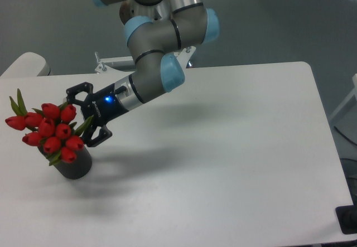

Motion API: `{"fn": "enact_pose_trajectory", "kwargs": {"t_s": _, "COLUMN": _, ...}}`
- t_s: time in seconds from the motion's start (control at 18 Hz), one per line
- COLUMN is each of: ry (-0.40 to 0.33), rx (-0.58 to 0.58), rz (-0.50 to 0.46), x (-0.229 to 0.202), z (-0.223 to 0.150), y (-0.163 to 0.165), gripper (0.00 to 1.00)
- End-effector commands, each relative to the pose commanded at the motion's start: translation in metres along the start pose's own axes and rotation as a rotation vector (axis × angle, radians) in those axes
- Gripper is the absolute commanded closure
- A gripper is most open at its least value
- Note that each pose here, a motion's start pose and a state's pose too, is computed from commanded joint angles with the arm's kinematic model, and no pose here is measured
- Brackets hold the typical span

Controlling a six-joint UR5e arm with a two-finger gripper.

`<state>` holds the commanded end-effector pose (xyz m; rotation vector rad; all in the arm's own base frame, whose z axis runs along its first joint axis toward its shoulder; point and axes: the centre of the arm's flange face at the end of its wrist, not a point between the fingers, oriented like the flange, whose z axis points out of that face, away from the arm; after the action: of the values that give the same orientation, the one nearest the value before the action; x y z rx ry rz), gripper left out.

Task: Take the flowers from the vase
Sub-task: 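Push the gripper into the tulip stems and close around them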

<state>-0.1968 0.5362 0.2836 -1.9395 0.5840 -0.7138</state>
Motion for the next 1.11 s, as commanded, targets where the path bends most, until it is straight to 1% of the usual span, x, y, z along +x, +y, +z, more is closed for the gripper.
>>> {"fn": "enact_pose_trajectory", "kwargs": {"t_s": 0.17, "ry": 0.004, "rx": -0.001, "rz": -0.014, "x": -0.001, "z": 0.003, "y": -0.005, "gripper": 0.0}}
{"fn": "enact_pose_trajectory", "kwargs": {"t_s": 0.39, "ry": 0.026, "rx": -0.006, "rz": 0.005, "x": 0.007, "z": 0.017, "y": -0.012, "gripper": 0.0}}
{"fn": "enact_pose_trajectory", "kwargs": {"t_s": 0.78, "ry": 0.034, "rx": -0.003, "rz": 0.016, "x": 0.012, "z": 0.021, "y": -0.017, "gripper": 0.0}}
{"fn": "enact_pose_trajectory", "kwargs": {"t_s": 0.83, "ry": 0.034, "rx": -0.004, "rz": 0.012, "x": 0.012, "z": 0.021, "y": -0.017, "gripper": 0.04}}
{"fn": "enact_pose_trajectory", "kwargs": {"t_s": 0.89, "ry": 0.034, "rx": -0.004, "rz": 0.01, "x": 0.012, "z": 0.021, "y": -0.017, "gripper": 0.11}}
{"fn": "enact_pose_trajectory", "kwargs": {"t_s": 0.94, "ry": 0.035, "rx": -0.004, "rz": 0.009, "x": 0.013, "z": 0.021, "y": -0.018, "gripper": 0.2}}
{"fn": "enact_pose_trajectory", "kwargs": {"t_s": 1.11, "ry": 0.031, "rx": -0.003, "rz": -0.028, "x": 0.016, "z": 0.019, "y": -0.023, "gripper": 0.56}}
